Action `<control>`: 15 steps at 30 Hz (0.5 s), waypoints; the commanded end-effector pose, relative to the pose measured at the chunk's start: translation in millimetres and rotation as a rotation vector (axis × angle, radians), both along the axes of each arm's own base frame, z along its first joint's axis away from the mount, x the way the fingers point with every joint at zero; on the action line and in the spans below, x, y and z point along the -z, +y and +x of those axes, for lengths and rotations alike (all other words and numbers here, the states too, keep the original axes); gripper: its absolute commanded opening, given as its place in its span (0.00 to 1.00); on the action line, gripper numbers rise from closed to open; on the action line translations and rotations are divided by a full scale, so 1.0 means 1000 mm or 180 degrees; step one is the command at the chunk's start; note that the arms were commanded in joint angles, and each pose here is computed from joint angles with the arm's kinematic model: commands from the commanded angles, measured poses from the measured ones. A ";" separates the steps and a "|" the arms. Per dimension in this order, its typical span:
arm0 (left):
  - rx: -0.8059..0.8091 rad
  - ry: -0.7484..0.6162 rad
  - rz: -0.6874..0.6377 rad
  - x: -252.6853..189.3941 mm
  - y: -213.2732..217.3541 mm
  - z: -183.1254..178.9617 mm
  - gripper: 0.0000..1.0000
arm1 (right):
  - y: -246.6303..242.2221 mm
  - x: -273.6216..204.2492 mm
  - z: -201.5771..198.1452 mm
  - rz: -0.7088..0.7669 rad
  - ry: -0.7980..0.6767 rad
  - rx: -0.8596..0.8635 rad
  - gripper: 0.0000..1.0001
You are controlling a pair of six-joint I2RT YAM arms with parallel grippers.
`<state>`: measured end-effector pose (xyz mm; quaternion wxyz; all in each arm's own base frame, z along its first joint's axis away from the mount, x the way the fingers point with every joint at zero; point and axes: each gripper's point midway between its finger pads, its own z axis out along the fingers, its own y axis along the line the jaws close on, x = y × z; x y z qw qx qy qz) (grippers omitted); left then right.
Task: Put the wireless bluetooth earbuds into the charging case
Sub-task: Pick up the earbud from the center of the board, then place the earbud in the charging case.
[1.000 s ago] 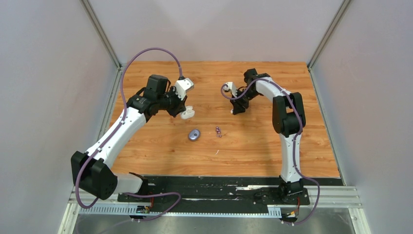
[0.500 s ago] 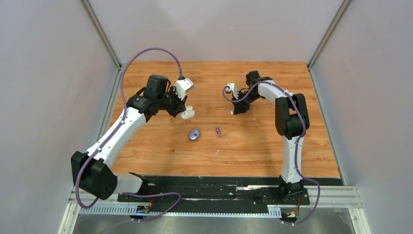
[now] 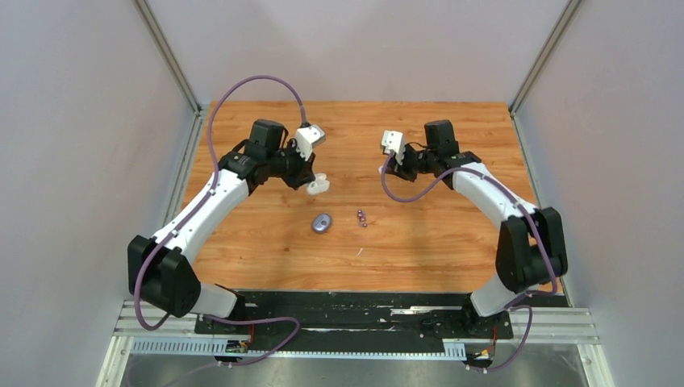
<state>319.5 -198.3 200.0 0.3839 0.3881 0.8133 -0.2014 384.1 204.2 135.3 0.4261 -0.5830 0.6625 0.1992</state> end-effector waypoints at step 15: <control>0.0692 -0.0980 -0.0973 -0.087 -0.070 0.007 0.00 | 0.093 -0.181 -0.084 0.1081 -0.0897 -0.0640 0.00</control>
